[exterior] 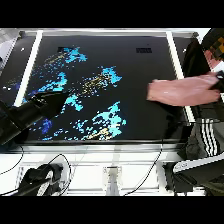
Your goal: Fold the clothes and pants, and hang the long-sleeved shirts on hangers.
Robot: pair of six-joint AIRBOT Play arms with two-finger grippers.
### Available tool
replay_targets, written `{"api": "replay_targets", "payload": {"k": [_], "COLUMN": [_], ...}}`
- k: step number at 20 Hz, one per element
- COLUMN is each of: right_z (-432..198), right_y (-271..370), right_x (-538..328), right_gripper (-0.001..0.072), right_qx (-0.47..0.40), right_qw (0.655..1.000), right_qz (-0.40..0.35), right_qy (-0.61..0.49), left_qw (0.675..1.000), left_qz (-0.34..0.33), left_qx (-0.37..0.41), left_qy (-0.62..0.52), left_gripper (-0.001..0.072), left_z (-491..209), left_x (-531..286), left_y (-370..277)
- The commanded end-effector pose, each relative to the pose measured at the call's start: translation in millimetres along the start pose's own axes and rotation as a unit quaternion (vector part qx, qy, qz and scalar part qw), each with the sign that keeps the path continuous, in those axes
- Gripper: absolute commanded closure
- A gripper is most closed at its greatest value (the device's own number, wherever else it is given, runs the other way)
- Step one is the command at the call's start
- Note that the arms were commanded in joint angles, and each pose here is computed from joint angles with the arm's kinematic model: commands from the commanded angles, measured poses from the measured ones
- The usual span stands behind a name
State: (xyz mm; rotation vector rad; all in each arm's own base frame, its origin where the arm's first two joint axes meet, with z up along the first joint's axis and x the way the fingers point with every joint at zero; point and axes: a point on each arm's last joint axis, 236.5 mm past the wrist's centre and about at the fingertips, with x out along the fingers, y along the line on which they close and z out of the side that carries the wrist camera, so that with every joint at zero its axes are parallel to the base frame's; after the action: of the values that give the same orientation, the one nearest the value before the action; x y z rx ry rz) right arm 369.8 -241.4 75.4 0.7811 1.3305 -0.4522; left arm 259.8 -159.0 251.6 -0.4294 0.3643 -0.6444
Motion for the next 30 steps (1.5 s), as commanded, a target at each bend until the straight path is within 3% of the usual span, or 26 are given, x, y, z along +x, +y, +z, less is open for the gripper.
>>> {"api": "replay_targets", "payload": {"k": [1,7,8,9,10,14,17,18,20,21,23,27,29,30], "right_z": [1.9,-5.9,-5.7,-5.6,-5.7,-6.0,-3.7,-3.2,-2.0,-1.7,-13.0,-62.6,-90.8,-102.8], "right_y": [-89.5,-108.7,-107.6,-107.2,-107.0,-102.6,-82.9,-61.1,8.5,47.0,123.3,234.9,275.7,292.8], "right_x": [-52.9,-49.4,-49.0,-49.2,-49.6,-52.6,-51.6,-48.4,-49.6,-56.4,-75.2,-91.9,-86.8,-84.9], "right_gripper": [0.0712,0.0705,0.0621,0.0416,0.0299,0.0189,0.0197,0.0293,0.0679,0.0704,0.0705,0.0705,0.0705,0.0705], "right_qx": [0.091,0.106,0.105,0.105,0.105,0.103,0.090,0.076,0.033,0.009,-0.046,-0.153,-0.199,-0.213], "right_qw": [0.988,0.983,0.984,0.984,0.984,0.985,0.991,0.995,0.995,0.987,0.959,0.909,0.896,0.891], "right_qz": [-0.115,-0.144,-0.142,-0.142,-0.142,-0.134,-0.093,-0.047,0.088,0.158,0.278,0.387,0.397,0.401], "right_qy": [-0.041,-0.028,-0.028,-0.028,-0.029,-0.033,-0.035,-0.031,-0.028,-0.030,-0.024,0.007,0.018,0.022], "left_qw": [1.000,1.000,1.000,1.000,1.000,1.000,1.000,0.999,0.998,0.997,0.996,0.993,0.992,0.990], "left_qz": [0.006,0.009,0.009,0.009,0.009,0.009,0.013,0.017,0.034,0.044,0.057,0.080,0.093,0.106], "left_qx": [0.000,0.000,0.000,0.000,0.000,0.001,0.004,0.006,0.019,0.026,0.033,0.022,0.028,0.038], "left_qy": [-0.017,-0.026,-0.026,-0.026,-0.026,-0.026,-0.028,-0.031,-0.043,-0.050,-0.060,-0.080,-0.084,-0.081], "left_gripper": [0.0282,0.0282,0.0282,0.0282,0.0282,0.0283,0.0282,0.0283,0.0300,0.0347,0.0533,0.0549,0.0693,0.0694], "left_z": [8.2,12.4,12.4,12.4,12.4,12.4,13.5,15.0,20.6,24.4,29.6,46.7,56.2,59.1], "left_x": [-0.5,-0.7,-0.7,-0.7,-0.7,-0.7,-0.8,-0.8,-1.7,-2.3,-4.1,-15.3,-24.0,-28.8], "left_y": [2.7,4.2,4.2,4.2,4.2,4.2,6.1,7.9,15.7,20.0,26.4,35.8,37.4,41.1]}}
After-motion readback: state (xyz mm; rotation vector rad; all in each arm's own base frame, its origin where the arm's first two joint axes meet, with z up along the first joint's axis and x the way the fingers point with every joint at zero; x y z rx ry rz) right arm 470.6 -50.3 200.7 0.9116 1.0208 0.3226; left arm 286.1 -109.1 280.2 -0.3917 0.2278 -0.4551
